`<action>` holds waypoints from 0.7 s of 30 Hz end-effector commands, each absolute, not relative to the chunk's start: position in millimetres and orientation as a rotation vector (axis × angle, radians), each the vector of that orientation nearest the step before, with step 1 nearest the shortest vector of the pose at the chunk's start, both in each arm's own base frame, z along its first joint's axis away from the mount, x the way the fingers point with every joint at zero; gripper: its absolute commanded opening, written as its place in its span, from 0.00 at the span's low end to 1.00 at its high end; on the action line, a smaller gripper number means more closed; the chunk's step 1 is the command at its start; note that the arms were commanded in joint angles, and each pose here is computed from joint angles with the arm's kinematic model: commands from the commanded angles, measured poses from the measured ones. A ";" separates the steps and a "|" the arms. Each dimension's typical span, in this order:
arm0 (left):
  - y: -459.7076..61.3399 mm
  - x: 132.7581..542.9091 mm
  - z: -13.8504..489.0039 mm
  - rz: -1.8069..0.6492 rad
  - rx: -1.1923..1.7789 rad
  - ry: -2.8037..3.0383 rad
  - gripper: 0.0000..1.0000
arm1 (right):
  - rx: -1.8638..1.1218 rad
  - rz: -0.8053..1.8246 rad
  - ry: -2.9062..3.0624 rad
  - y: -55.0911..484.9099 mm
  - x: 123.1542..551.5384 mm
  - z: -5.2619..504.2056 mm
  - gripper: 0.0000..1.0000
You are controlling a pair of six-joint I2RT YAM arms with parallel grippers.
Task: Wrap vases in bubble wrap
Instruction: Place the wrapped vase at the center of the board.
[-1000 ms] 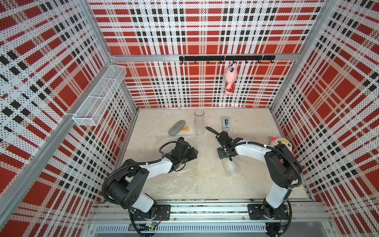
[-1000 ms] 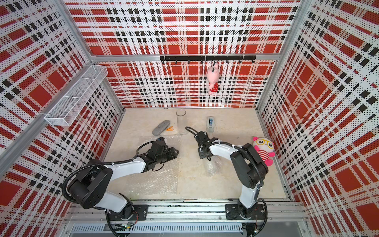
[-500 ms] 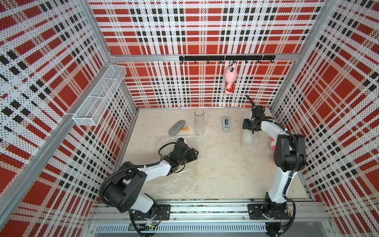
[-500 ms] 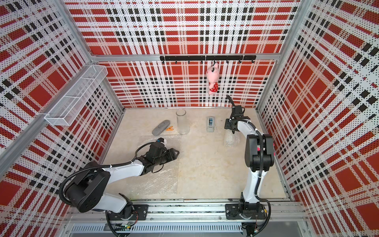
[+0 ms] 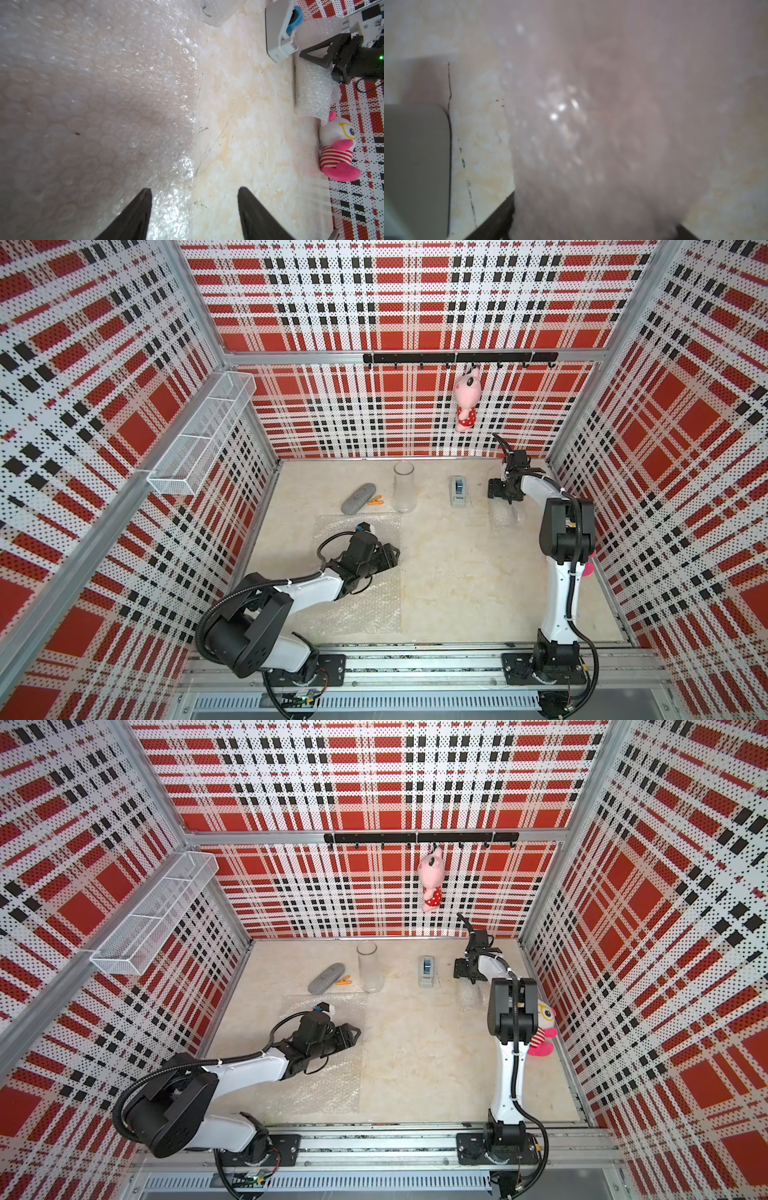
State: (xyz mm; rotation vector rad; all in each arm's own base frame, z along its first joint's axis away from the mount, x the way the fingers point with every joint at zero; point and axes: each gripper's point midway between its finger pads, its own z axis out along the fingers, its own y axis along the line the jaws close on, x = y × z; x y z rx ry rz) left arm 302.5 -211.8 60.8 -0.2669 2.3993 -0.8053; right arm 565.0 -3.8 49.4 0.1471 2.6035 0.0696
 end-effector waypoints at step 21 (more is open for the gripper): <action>-163.3 316.0 86.6 -0.643 -0.386 2.337 0.71 | 0.185 0.112 2.375 -2.1 553.8 202.2 1.00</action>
